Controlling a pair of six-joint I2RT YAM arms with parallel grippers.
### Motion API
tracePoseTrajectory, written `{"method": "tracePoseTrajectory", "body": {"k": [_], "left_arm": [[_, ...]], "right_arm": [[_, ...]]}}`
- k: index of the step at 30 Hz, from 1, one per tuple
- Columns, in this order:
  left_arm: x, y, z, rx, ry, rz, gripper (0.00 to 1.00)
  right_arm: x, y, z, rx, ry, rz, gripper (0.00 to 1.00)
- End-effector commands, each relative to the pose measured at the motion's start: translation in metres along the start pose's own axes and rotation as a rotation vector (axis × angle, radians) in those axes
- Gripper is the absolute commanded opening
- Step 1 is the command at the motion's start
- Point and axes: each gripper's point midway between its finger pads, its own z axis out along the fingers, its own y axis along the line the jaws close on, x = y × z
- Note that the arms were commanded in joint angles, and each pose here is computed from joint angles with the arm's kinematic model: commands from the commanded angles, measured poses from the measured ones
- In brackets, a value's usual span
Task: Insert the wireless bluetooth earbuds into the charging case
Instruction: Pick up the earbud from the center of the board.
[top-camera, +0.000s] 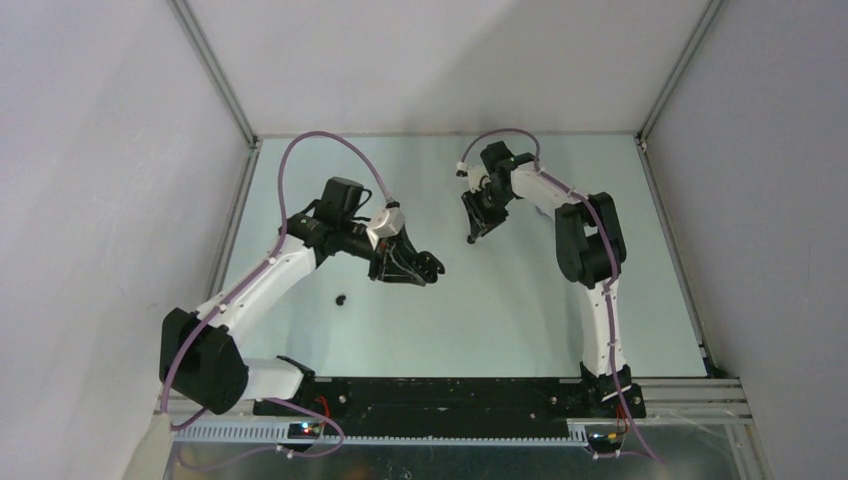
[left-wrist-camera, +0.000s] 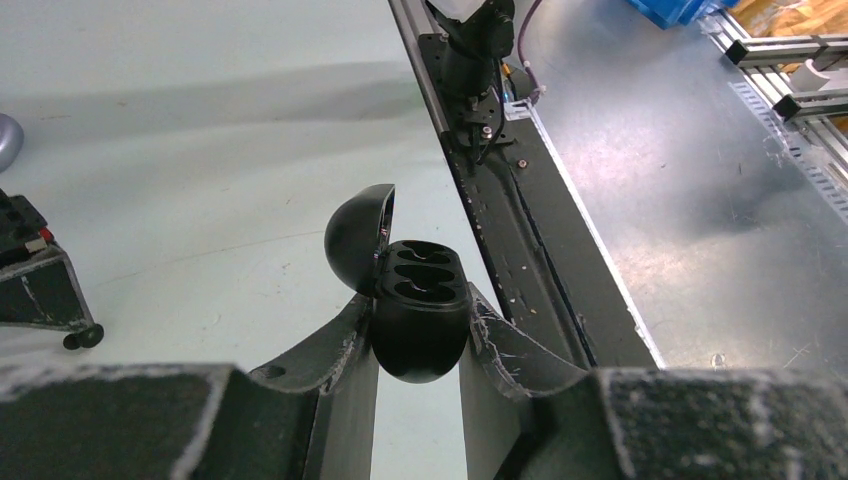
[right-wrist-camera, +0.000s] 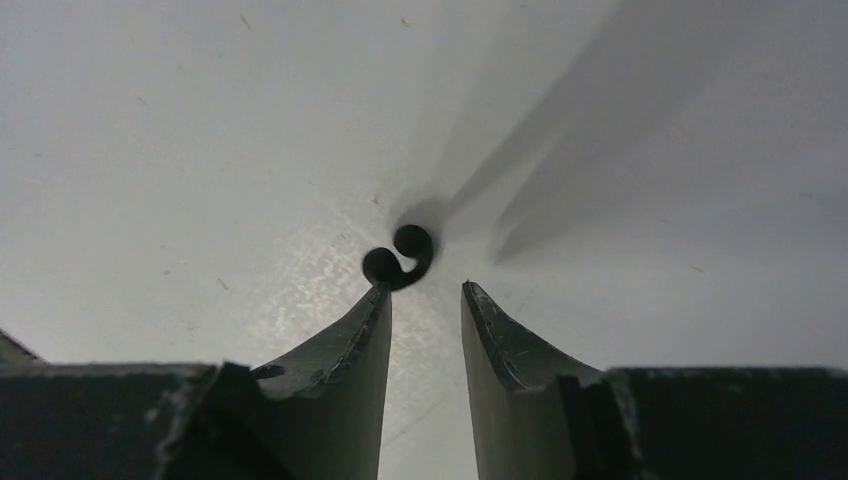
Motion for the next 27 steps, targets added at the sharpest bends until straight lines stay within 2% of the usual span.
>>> {"method": "tracePoseTrajectory", "body": {"k": [1,12,18,27], "left_arm": [[-0.016,-0.005,0.000,0.027,-0.027,0.067,0.00],[-0.017,-0.004,0.002,0.018,-0.022,0.063,0.00],[-0.017,-0.004,0.002,0.011,-0.019,0.069,0.00],[-0.018,-0.005,0.001,0.007,-0.019,0.081,0.00]], "right_arm": [[-0.030,-0.016,-0.042,0.156,-0.143,-0.141,0.37],[-0.029,-0.031,-0.020,0.319,-0.087,-0.161,0.39],[-0.025,-0.011,-0.004,0.318,-0.048,-0.232,0.38],[-0.018,-0.007,-0.002,0.298,-0.016,-0.240,0.37]]}}
